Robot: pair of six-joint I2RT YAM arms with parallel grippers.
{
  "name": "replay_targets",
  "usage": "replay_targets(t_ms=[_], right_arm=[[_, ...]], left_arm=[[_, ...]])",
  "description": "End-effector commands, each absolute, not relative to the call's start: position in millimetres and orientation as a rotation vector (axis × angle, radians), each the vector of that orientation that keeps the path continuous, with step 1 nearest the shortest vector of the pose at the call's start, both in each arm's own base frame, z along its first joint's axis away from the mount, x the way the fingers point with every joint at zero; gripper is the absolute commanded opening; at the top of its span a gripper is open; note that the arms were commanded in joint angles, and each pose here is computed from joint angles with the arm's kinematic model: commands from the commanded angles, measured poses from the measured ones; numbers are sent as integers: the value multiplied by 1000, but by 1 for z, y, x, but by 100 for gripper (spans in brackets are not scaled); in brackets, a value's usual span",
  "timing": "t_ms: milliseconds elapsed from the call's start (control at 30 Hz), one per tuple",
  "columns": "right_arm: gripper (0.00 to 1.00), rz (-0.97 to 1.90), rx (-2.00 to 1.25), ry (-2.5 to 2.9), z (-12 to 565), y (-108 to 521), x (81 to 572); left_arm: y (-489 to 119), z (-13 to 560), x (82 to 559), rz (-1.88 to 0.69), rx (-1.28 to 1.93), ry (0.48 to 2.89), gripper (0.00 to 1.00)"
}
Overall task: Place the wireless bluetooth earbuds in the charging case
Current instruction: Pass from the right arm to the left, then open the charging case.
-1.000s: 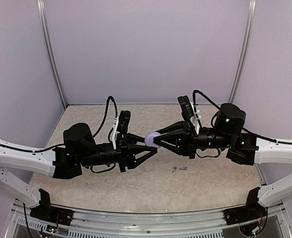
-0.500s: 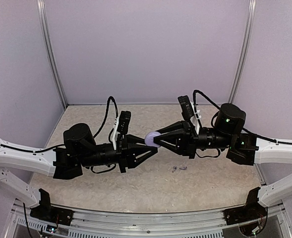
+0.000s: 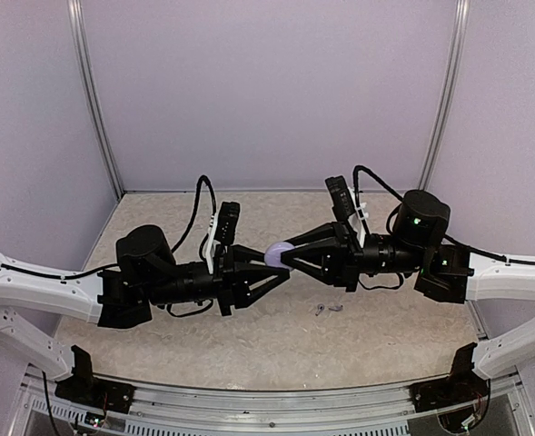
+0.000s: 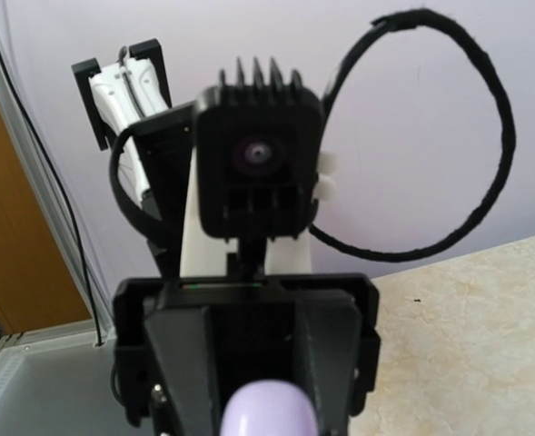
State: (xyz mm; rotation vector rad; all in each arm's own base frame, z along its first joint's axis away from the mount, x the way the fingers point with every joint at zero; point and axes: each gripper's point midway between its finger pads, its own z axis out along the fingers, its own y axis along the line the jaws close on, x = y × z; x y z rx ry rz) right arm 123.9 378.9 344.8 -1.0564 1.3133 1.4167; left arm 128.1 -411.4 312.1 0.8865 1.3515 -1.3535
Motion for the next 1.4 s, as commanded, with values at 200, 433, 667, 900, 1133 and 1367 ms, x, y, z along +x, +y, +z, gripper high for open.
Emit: replay_targets(t_ms=[200,433,667,900,1133,1367], right_arm=[[17,1423,-1067,1305,342,380,119],[17,1423,-1065,1306,342,380,119],[21,1418,-1068,1301,343,379,119],[38,1347,-1033,1321,348,374,128],[41,1320,-982,1316,359,367,133],[42,1301,-955,1311,366,360,137]], left_arm=[[-414,333,123,-1392,879,1284,32],[-414,334,123,-1392,881,1282,32],[-414,332,123,-1388,887,1280,18],[-417,328,114,-1368,944,1272,12],[-423,323,103,-1333,998,1265,9],[-426,320,100,-1295,1026,1264,9]])
